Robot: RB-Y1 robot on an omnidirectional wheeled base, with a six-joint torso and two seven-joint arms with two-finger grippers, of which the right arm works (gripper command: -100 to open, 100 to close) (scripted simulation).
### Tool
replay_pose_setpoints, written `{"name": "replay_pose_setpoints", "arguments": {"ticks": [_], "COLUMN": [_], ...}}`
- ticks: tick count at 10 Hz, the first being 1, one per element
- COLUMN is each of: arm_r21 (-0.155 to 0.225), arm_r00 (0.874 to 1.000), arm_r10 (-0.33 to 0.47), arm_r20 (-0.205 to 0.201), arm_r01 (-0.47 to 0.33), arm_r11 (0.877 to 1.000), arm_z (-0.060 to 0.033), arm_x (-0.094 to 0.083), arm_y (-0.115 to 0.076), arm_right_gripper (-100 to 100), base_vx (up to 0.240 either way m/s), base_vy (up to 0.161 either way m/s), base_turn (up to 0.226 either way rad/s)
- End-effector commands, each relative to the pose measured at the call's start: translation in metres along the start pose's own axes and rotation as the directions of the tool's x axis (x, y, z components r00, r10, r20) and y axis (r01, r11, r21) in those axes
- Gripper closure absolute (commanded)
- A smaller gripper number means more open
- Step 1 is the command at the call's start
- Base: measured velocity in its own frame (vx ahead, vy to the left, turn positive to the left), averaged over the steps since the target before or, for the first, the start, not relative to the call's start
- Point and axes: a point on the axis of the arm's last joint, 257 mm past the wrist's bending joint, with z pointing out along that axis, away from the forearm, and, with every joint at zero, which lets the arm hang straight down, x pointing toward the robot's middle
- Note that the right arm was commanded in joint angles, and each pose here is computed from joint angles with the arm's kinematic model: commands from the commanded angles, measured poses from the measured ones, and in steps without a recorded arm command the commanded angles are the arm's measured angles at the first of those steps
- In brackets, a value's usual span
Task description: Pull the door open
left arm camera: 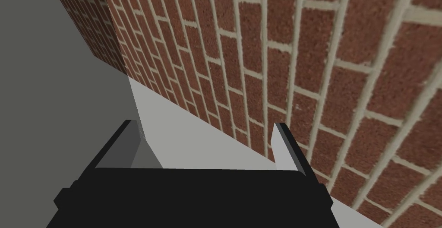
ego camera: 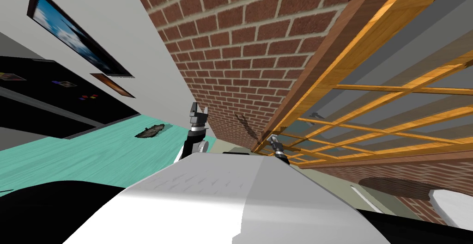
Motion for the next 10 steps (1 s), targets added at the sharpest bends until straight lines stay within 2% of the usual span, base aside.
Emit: {"name": "replay_pose_setpoints", "arguments": {"ticks": [1, 3, 6, 8, 10], "arm_r21": [-0.001, 0.002, 0.006, 0.007, 0.009], "arm_r00": [1.000, 0.998, 0.989, 0.980, 0.965], "arm_r10": [0.002, 0.055, 0.147, 0.199, 0.262], "arm_r20": [0.001, 0.002, 0.005, 0.007, 0.010], "arm_r01": [-0.002, -0.055, -0.147, -0.199, -0.263], "arm_r11": [1.000, 0.998, 0.989, 0.980, 0.965], "arm_z": [0.0000, 0.0010, 0.0028, 0.0038, 0.0053], "arm_x": [-0.0002, -0.0003, -0.0008, -0.0011, -0.0015], "arm_y": [0.0007, 0.0005, 0.0014, 0.0019, 0.0026], "arm_right_gripper": [100, 100, 100, 100, 100], "base_vx": [0.000, -0.018, -0.030, -0.027, -0.032], "base_vy": [0.000, -0.010, -0.015, -0.015, -0.016], "base_turn": [0.000, 0.024, 0.032, 0.028, 0.033]}}
